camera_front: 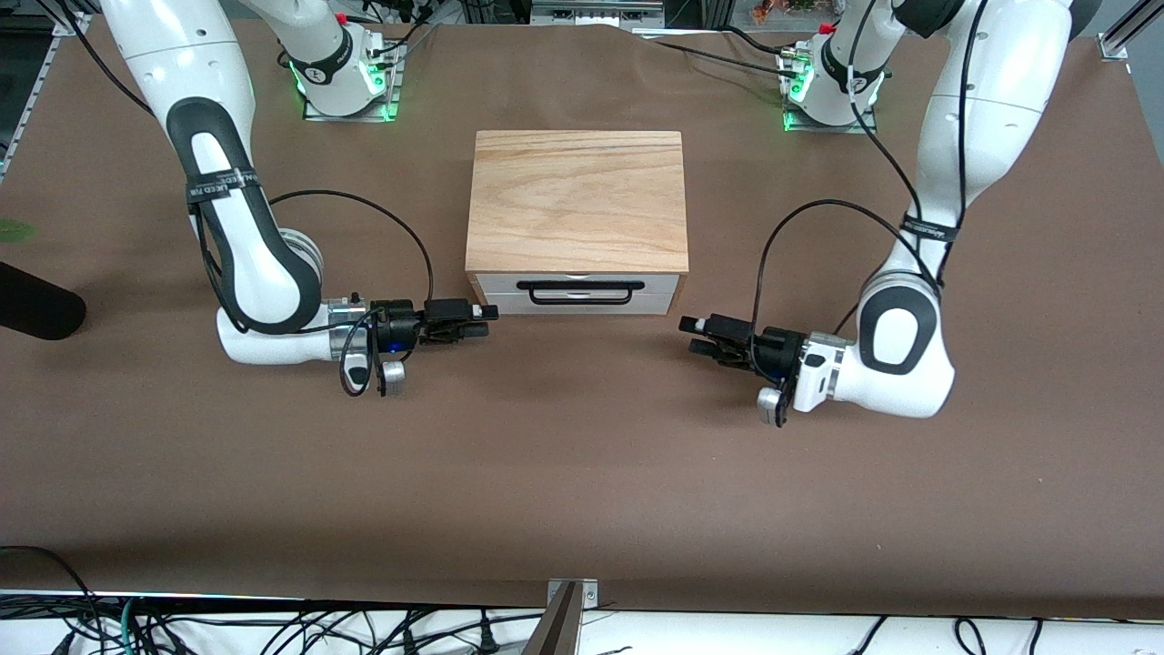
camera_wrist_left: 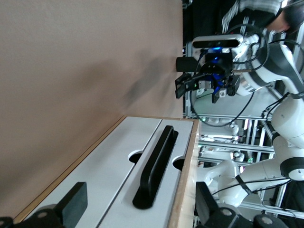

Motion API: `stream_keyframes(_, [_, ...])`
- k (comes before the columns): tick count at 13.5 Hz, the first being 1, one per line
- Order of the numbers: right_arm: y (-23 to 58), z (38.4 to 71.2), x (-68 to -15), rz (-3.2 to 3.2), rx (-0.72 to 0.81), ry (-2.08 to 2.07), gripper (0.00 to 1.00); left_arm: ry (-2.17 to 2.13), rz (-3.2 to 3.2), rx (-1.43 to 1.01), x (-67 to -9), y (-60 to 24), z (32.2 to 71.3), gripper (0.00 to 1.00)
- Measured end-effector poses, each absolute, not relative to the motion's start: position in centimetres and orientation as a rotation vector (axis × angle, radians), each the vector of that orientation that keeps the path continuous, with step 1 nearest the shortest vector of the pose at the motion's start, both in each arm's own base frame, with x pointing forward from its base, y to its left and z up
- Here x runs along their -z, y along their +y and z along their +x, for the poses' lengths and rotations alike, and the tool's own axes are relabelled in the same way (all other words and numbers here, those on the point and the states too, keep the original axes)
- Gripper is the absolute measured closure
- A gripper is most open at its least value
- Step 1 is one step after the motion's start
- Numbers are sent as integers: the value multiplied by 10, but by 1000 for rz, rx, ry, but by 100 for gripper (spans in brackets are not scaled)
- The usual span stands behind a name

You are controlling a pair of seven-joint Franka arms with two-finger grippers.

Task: Pull top drawer with both arms simultaneously
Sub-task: 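Close the right gripper while the left gripper closes on the handle ends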

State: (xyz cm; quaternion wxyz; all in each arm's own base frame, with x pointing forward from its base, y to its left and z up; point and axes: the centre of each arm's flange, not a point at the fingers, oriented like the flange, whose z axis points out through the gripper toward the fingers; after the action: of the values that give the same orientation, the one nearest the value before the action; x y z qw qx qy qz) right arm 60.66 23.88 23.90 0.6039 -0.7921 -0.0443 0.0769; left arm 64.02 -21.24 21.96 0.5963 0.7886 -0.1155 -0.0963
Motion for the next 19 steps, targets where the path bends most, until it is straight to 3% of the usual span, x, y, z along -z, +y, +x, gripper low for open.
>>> stream_keyframes(1, [241,599,-233,-1787,-188,-92,18,-276,1812,215,-209,-217,631,0])
stream_keyframes(2, [242,593,-228,-1757,-193,-85,32,-291,1794,213,-202,-224,623,0])
stream_keyframes(8, [247,578,-201,-1710,-152,-112,34,-276,1756,222,-180,-271,587,0])
stream_keyframes(10, [257,574,-192,-1683,-137,-103,38,-274,1744,225,-176,-277,580,4])
stream_keyframes(11, [263,572,-189,-1672,-133,-101,47,-270,1736,224,-175,-278,578,11])
stream_keyframes(12, [268,570,-187,-1665,-129,-105,52,-269,1732,225,-174,-280,576,12])
stream_keyframes(13, [271,568,-187,-1661,-126,-110,52,-269,1731,224,-175,-280,576,19])
stream_keyframes(17, [272,567,-183,-1661,-110,-127,52,-277,1729,216,-176,-280,576,65])
stream_keyframes(19, [273,564,-172,-1660,-99,-147,52,-280,1727,211,-177,-280,577,71])
